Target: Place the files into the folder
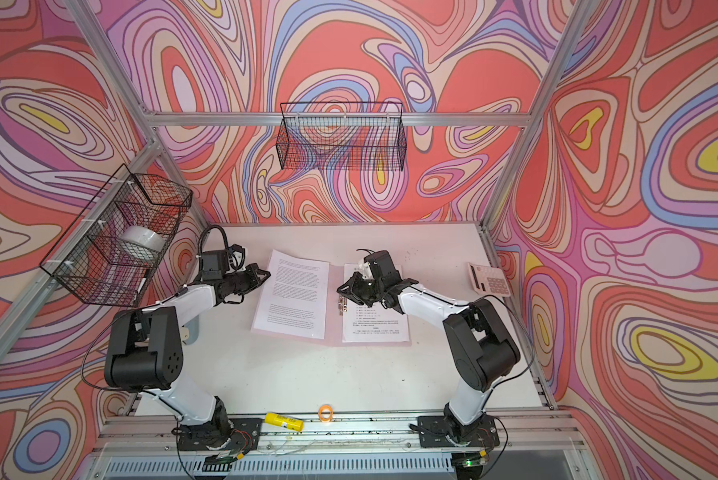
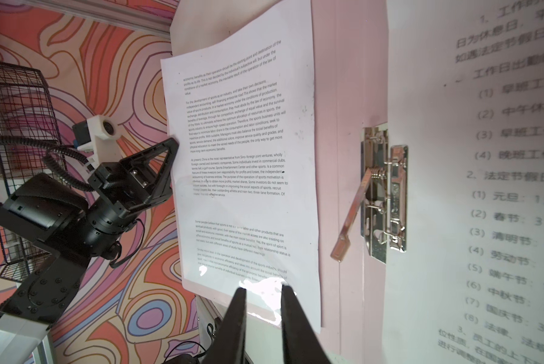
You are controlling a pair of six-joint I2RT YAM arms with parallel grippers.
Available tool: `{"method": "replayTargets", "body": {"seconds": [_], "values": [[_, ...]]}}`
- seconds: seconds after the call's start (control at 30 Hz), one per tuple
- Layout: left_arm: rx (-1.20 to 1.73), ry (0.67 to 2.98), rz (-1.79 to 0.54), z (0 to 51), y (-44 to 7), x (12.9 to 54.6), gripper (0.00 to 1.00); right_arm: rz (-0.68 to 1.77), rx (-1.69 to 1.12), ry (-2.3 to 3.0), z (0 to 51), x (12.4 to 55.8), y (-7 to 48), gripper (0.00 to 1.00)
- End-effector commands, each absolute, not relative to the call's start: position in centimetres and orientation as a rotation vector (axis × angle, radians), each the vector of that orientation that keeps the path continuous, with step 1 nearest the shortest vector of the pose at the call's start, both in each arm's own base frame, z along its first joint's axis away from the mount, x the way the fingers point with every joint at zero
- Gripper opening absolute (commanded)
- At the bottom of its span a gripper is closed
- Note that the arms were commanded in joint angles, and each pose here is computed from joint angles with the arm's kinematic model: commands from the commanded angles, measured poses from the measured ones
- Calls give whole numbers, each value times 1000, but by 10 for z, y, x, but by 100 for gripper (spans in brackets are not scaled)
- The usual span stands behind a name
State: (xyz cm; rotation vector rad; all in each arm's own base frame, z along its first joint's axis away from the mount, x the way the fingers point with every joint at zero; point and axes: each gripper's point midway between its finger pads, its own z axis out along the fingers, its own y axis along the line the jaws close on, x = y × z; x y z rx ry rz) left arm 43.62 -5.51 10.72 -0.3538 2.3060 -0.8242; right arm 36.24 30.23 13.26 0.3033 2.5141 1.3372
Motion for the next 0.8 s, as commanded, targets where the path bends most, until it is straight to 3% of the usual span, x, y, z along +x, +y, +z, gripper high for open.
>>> {"method": "replayTargets", "body": {"seconds": [0.0, 0.77], "values": [[-328, 2289, -810, 114, -57, 435, 0, 1363, 350, 2521, 121, 362, 306, 21], [-326, 2302, -813, 108, -58, 434, 0, 1456, 593, 2588, 60, 349, 306, 22]]}}
